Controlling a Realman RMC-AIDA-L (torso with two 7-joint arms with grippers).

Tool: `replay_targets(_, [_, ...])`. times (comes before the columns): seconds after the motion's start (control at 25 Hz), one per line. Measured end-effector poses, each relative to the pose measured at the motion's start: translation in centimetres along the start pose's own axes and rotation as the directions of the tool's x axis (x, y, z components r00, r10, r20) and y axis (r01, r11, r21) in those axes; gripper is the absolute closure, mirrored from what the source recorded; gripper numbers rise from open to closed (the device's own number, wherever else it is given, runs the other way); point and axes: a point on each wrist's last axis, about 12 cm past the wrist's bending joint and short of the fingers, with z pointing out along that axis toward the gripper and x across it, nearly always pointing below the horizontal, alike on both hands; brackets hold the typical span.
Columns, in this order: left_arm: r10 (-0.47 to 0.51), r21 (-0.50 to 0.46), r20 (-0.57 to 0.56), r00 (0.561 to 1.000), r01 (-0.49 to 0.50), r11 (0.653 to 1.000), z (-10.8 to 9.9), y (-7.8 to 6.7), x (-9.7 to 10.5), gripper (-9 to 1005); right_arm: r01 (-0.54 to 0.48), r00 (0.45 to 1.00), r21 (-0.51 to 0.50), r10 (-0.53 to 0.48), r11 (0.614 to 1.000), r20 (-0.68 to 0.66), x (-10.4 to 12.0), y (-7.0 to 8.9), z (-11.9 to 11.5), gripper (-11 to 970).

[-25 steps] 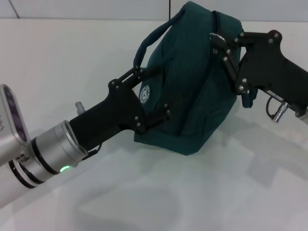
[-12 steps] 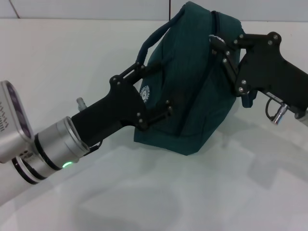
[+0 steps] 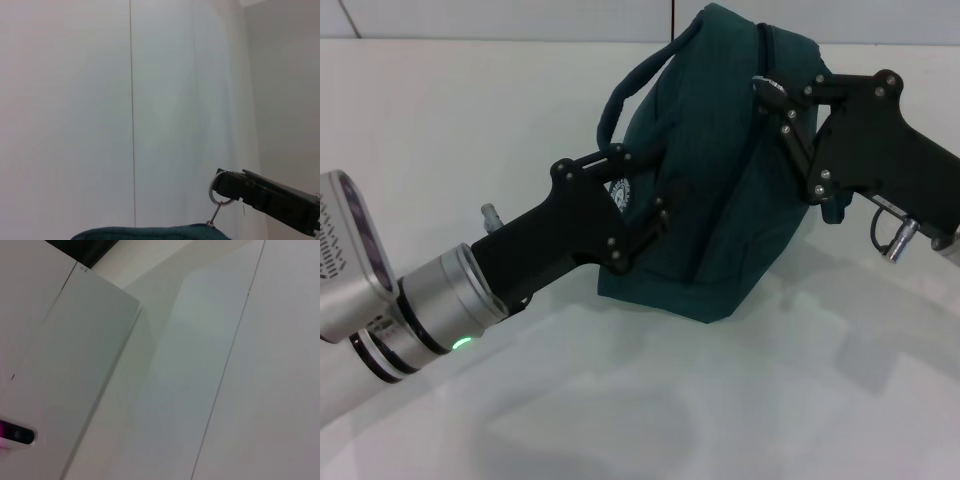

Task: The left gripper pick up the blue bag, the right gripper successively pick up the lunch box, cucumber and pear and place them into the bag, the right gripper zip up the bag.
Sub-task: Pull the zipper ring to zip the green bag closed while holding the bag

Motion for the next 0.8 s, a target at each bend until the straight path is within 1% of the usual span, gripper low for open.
replay_targets(0.08, [0.005, 0.0, 0.0, 1.0, -0.005, 1.0, 0.0, 0.0, 0.0, 544, -0.003, 1.0, -0.002, 0.003, 1.0, 0.001, 0.0, 0.1, 0.0, 941])
replay_targets(0.24, [0.009, 0.001, -0.001, 1.0, -0.009, 1.0, 0.0, 0.0, 0.0, 712, -0.005, 1.0, -0.001, 0.005, 1.0, 0.002, 0.0, 0.1, 0.0, 942])
replay_targets(0.48, [0.048, -0.009, -0.024, 0.999, -0.048, 0.999, -0.2, 0.0, 0.3, 941, -0.021, 1.0, -0.003, 0.021, 1.0, 0.007, 0.0, 0.4, 0.1, 942])
replay_targets(0.64, [0.057, 0.008, -0.026, 0.998, -0.056, 0.998, -0.3, -0.2, 0.3, 941, -0.03, 0.999, -0.016, 0.03, 0.999, 0.009, 0.0, 0.7, 0.2, 942])
replay_targets(0.8, [0.105, 0.041, -0.013, 0.994, -0.105, 0.994, -0.9, -0.7, 0.2, 941, -0.037, 0.999, -0.051, 0.038, 0.998, 0.019, -0.1, 1.4, 0.5, 942])
